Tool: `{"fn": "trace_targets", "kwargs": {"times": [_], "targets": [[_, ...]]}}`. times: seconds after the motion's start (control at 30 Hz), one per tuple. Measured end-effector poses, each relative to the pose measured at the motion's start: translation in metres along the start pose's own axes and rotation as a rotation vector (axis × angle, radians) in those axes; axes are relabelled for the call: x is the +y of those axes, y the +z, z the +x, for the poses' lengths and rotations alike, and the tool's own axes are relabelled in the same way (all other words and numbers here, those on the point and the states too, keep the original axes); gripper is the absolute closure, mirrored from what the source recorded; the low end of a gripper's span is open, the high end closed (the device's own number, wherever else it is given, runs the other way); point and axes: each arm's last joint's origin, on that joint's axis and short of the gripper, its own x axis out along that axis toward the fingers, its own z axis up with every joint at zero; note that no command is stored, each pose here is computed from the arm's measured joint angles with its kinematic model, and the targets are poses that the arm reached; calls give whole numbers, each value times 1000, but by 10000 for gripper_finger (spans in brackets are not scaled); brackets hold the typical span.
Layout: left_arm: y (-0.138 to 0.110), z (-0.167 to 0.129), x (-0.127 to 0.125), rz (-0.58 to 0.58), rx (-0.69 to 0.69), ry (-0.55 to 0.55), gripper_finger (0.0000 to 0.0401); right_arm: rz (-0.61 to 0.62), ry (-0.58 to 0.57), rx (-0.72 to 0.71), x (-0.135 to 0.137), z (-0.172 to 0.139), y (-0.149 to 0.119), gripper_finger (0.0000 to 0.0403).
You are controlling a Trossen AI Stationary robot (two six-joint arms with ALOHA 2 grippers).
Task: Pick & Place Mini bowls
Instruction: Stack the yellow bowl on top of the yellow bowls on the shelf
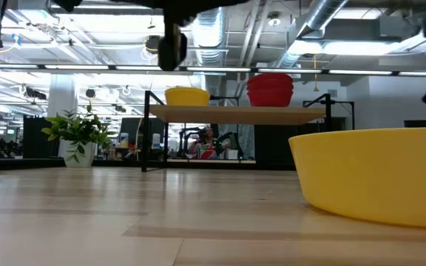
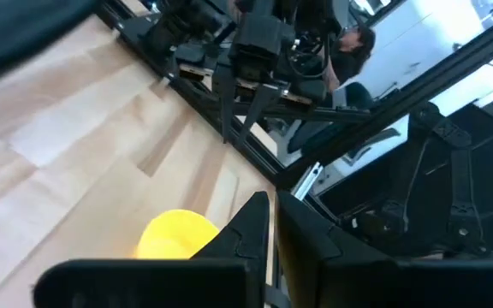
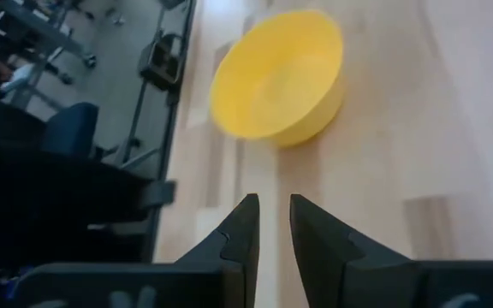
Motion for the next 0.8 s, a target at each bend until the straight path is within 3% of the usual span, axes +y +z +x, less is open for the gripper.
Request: {"fn": "trace_targets", "kwargs": {"times": [0.13, 0.37, 0.53, 0.8], "targets": [[-7, 12, 2, 14, -8, -9, 378, 5, 45, 40, 8, -2, -8, 356], [-3, 32, -11, 319, -25, -48, 378, -59, 127, 129, 15, -5, -18, 379], [-1, 36, -3, 506, -10, 5, 376, -82, 66, 162, 7, -4, -18, 385], [-2, 38, 21, 568, 138, 147, 343, -29, -20, 134, -6, -1, -9, 380]]}}
